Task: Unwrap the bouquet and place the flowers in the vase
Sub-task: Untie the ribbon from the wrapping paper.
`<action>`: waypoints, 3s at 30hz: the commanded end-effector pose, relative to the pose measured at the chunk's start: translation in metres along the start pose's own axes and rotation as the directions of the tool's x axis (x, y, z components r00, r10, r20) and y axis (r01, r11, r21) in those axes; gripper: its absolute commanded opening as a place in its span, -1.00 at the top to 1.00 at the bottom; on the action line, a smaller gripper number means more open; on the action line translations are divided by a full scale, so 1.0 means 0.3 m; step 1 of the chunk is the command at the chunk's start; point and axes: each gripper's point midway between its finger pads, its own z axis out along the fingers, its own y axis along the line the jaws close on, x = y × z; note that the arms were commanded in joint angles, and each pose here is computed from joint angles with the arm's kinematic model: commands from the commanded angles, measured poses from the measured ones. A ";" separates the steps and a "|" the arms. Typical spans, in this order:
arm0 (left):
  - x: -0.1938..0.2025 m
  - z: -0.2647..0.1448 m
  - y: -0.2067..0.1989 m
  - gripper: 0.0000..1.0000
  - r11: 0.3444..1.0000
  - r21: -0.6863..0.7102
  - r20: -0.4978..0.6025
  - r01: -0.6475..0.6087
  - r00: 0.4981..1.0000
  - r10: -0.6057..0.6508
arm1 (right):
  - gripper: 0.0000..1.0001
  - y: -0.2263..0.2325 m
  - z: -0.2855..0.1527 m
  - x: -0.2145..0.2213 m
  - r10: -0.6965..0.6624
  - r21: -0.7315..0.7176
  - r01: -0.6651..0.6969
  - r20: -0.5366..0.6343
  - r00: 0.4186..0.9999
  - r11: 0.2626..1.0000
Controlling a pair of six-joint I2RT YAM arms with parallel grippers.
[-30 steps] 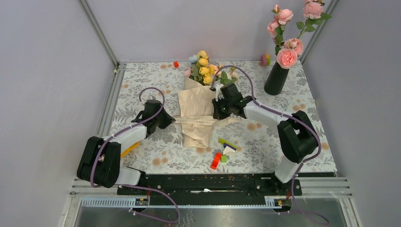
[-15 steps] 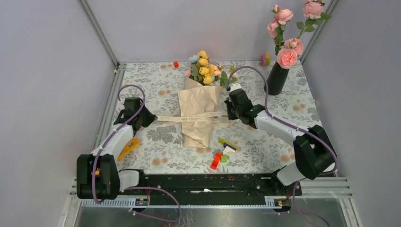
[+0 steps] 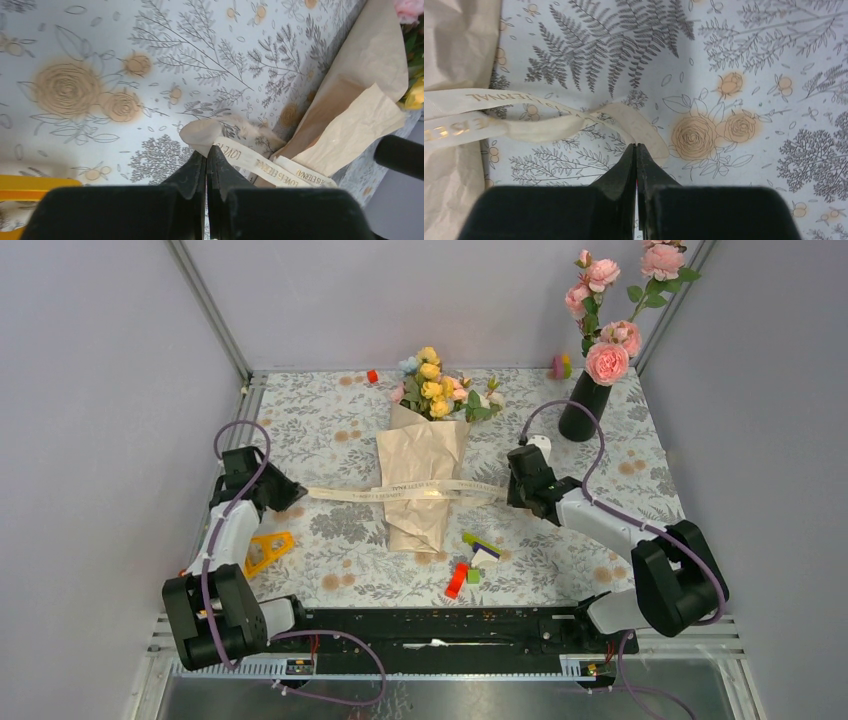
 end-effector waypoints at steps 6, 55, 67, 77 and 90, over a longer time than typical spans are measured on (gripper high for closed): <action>-0.098 -0.082 0.044 0.95 0.999 -0.021 0.064 -0.049 0.997 0.050 | 1.00 -0.091 -0.001 0.053 0.140 0.118 -0.140 0.005 0.990 0.983; 0.499 0.150 -0.336 -0.58 0.932 0.247 -0.205 -0.267 0.925 0.320 | -0.31 0.714 0.033 -0.014 -0.490 -0.680 0.379 0.033 0.871 0.628; 0.484 0.183 -0.332 -0.46 0.931 0.219 -0.189 -0.291 0.924 0.333 | 0.12 0.688 0.051 -0.015 -0.476 -0.614 0.381 0.010 0.880 0.692; 0.475 0.191 -0.332 0.03 0.931 0.210 -0.181 -0.300 0.923 0.338 | 0.63 0.696 0.036 -0.014 -0.455 -0.627 0.356 0.003 0.891 0.693; 0.441 0.169 -0.311 0.65 0.928 0.175 -0.135 -0.330 0.925 0.354 | 0.08 0.688 0.074 -0.003 -0.437 -0.593 0.345 -0.013 0.899 0.727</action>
